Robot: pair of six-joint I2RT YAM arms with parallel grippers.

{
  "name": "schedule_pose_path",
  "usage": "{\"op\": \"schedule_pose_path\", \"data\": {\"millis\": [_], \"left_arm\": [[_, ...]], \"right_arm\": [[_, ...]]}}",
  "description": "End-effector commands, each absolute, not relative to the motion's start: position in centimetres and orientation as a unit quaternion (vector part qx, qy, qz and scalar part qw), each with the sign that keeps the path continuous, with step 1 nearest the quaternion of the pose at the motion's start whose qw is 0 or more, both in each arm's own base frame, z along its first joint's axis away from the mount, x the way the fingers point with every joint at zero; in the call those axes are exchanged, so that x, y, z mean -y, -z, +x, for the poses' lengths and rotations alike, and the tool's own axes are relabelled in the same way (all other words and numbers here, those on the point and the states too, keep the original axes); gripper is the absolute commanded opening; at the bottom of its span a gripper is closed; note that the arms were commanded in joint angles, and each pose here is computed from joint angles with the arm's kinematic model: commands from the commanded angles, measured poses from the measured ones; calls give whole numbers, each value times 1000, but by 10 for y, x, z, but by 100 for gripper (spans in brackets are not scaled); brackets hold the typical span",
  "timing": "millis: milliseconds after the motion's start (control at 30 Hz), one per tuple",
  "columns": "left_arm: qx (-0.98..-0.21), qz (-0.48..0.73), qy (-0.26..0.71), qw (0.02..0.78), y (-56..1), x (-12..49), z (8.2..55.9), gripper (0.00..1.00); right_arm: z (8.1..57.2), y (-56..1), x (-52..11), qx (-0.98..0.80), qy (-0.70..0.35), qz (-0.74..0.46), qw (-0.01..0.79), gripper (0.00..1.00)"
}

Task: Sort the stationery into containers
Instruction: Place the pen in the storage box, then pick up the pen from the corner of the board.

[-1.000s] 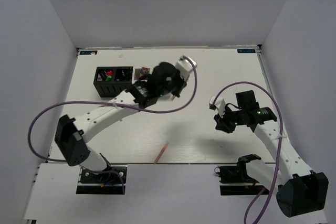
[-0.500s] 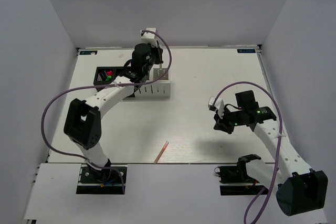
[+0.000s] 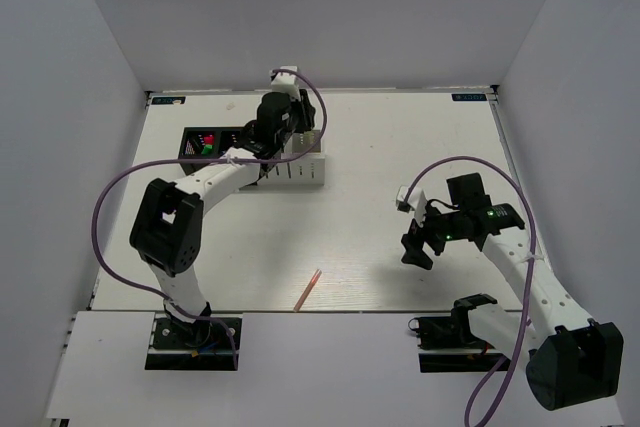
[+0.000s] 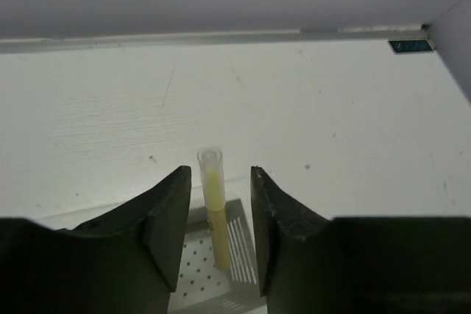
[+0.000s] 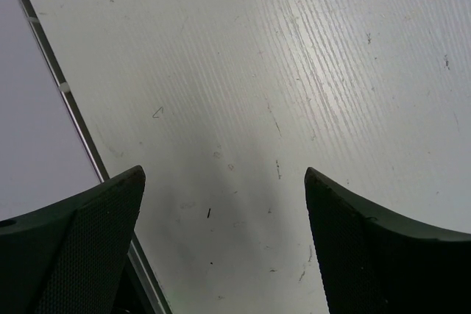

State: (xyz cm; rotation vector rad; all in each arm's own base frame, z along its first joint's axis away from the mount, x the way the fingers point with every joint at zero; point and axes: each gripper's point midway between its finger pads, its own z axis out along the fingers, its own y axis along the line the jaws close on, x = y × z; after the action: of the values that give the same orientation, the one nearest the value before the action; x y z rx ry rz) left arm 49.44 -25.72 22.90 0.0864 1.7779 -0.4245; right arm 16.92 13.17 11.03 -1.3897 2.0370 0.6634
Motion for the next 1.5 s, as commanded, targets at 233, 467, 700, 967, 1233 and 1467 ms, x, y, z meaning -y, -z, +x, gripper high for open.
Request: {"op": "schedule_pose_path", "data": {"millis": [233, 467, 700, 967, 1233, 1467], "left_arm": [[-767, 61, 200, 607, -242, 261, 480, 65], [-776, 195, 262, 540, -294, 309, 366, 0], [-916, 303, 147, 219, -160, 258, 190, 74], [-928, 295, 101, 205, -83, 234, 133, 48], [-920, 311, 79, 225, -57, 244, 124, 59], [-919, 301, 104, 232, -42, 263, 127, 59]], "right_arm": [[182, -115, -128, -775, -226, -504, 308, 90], [183, -115, -136, -806, -260, -457, 272, 0], [205, -129, -155, -837, -306, -395, 224, 91], [249, -111, -138, -905, -229, -295, 202, 90], [257, -105, -136, -909, -218, -282, 218, 90], [254, -101, -135, -910, -218, -283, 213, 90]]}}
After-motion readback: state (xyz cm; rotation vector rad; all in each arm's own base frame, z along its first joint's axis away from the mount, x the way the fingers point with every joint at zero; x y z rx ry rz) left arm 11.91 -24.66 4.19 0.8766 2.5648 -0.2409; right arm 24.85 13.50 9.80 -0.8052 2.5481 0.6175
